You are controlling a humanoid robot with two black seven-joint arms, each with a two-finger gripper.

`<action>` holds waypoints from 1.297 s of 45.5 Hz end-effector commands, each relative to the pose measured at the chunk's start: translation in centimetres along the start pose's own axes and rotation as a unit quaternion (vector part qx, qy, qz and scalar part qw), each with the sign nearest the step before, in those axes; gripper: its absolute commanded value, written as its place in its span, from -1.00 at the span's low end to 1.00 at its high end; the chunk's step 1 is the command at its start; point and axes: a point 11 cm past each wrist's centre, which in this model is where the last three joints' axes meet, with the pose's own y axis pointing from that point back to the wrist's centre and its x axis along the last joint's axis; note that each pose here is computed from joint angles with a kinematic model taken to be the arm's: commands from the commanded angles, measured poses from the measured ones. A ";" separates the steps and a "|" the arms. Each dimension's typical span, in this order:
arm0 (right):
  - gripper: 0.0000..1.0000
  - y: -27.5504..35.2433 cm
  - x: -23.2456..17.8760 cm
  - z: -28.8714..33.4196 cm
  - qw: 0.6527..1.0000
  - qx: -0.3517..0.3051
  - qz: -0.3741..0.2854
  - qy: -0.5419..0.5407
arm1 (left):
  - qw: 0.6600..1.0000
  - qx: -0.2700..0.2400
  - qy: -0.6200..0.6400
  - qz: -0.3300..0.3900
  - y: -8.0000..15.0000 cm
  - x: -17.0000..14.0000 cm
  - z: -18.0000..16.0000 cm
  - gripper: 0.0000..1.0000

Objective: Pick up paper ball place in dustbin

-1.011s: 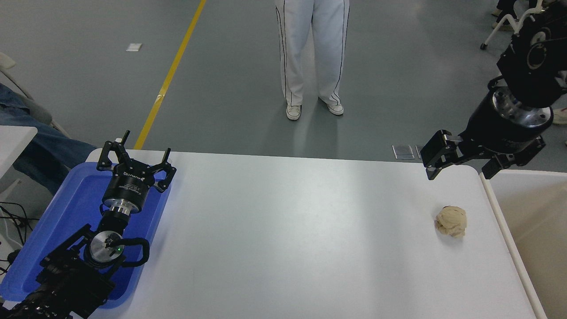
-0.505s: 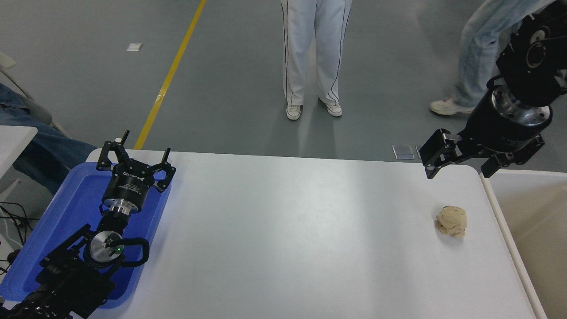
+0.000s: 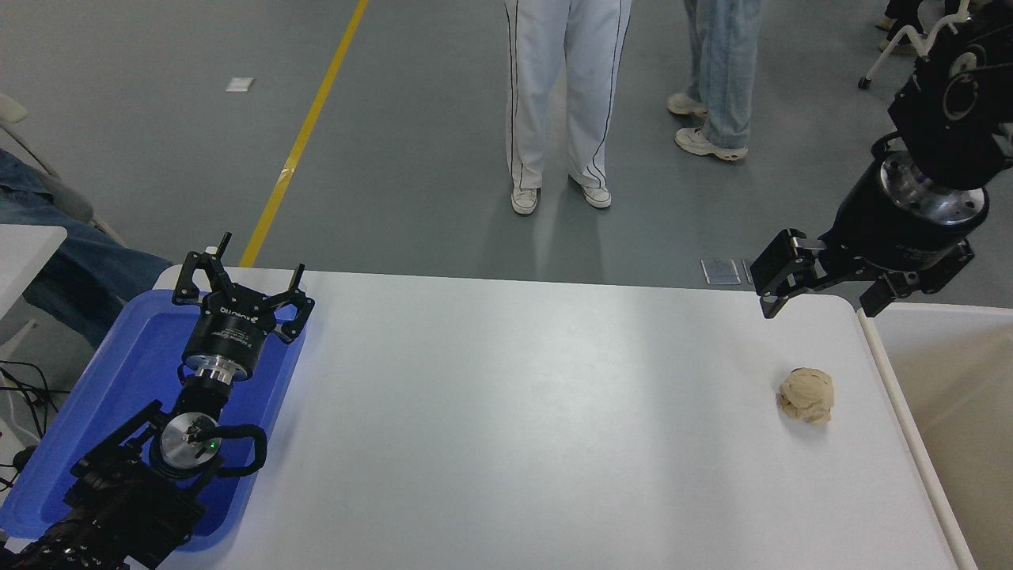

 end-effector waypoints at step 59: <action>1.00 -6.7 2.1 9.4 0.992 -0.067 0.102 -0.032 | 1.000 0.000 0.001 -0.001 0.0 0.0 0.0 1.00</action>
